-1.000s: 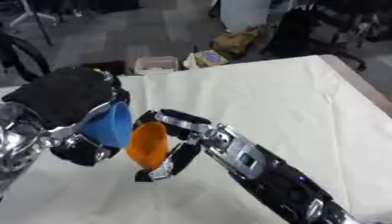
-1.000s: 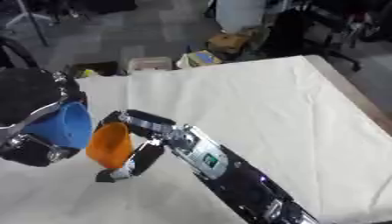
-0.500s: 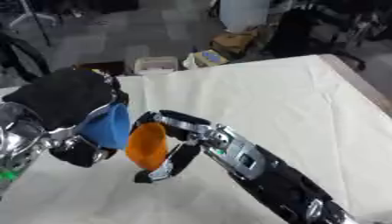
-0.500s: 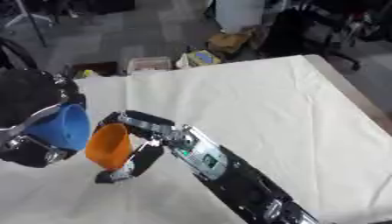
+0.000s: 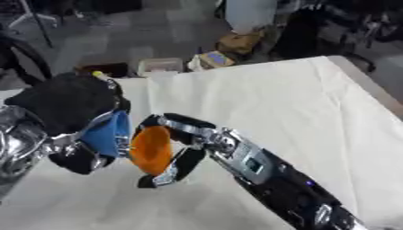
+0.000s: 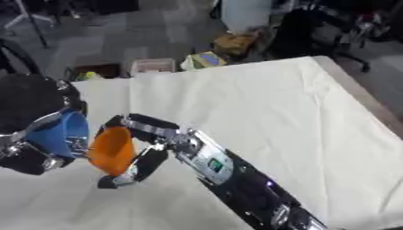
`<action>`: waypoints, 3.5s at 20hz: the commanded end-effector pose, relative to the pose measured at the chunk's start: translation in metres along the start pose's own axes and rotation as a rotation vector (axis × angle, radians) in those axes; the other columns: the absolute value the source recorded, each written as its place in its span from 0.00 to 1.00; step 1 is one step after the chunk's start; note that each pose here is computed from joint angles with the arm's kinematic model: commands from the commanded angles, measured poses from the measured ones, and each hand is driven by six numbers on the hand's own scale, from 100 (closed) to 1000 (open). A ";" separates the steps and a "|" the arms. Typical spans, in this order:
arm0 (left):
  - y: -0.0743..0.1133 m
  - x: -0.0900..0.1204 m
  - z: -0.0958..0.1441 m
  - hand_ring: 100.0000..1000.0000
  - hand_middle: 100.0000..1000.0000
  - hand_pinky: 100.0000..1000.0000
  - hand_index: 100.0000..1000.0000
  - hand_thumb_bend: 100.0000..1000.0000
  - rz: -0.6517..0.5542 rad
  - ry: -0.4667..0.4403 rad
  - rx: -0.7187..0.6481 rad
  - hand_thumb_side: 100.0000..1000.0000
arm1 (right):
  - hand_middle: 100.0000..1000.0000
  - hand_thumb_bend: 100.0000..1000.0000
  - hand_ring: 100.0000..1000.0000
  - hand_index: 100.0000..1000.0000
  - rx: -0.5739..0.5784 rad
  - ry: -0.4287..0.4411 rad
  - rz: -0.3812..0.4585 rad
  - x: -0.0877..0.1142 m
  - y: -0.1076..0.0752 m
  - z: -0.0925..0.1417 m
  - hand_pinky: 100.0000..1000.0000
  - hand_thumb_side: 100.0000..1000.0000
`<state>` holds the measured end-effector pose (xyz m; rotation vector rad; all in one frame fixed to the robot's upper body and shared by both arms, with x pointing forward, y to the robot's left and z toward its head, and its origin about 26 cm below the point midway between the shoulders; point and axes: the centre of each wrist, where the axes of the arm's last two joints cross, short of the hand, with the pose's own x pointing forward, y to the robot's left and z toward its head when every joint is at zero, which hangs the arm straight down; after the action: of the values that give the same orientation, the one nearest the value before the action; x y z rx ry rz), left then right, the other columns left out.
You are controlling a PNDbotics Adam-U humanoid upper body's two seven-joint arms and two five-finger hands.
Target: Pour the contents of one cup into another cup.
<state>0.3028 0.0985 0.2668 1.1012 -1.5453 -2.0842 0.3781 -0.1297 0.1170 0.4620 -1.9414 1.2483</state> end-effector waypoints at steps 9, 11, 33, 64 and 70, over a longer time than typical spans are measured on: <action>0.005 -0.003 0.001 0.00 0.00 0.01 0.26 0.40 -0.026 0.021 0.008 0.00 | 0.35 0.39 0.17 0.55 -0.004 -0.039 0.019 0.011 -0.008 -0.006 0.27 0.00; 0.005 -0.003 0.001 0.00 0.00 0.01 0.26 0.41 -0.026 0.021 0.008 0.00 | 0.35 0.39 0.17 0.55 -0.004 -0.039 0.019 0.011 -0.008 -0.006 0.27 0.00; 0.025 -0.005 0.019 0.00 0.00 0.02 0.26 0.43 -0.127 0.035 0.058 0.00 | 0.36 0.38 0.17 0.55 -0.007 -0.032 0.021 0.010 -0.009 -0.005 0.27 0.00; 0.031 0.008 0.021 0.00 0.00 0.02 0.26 0.43 -0.215 -0.035 0.083 0.00 | 0.36 0.39 0.17 0.54 -0.015 -0.026 0.012 0.008 -0.007 -0.004 0.26 0.00; 0.029 -0.004 0.025 0.00 0.00 0.00 0.26 0.38 -0.094 0.013 0.149 0.00 | 0.36 0.46 0.17 0.54 -0.072 0.022 0.015 -0.002 -0.011 0.004 0.26 0.00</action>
<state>0.2831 0.1020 0.2876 1.2362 -1.6585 -2.0985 0.3812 -0.1354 0.1136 0.4253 -1.9416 1.1949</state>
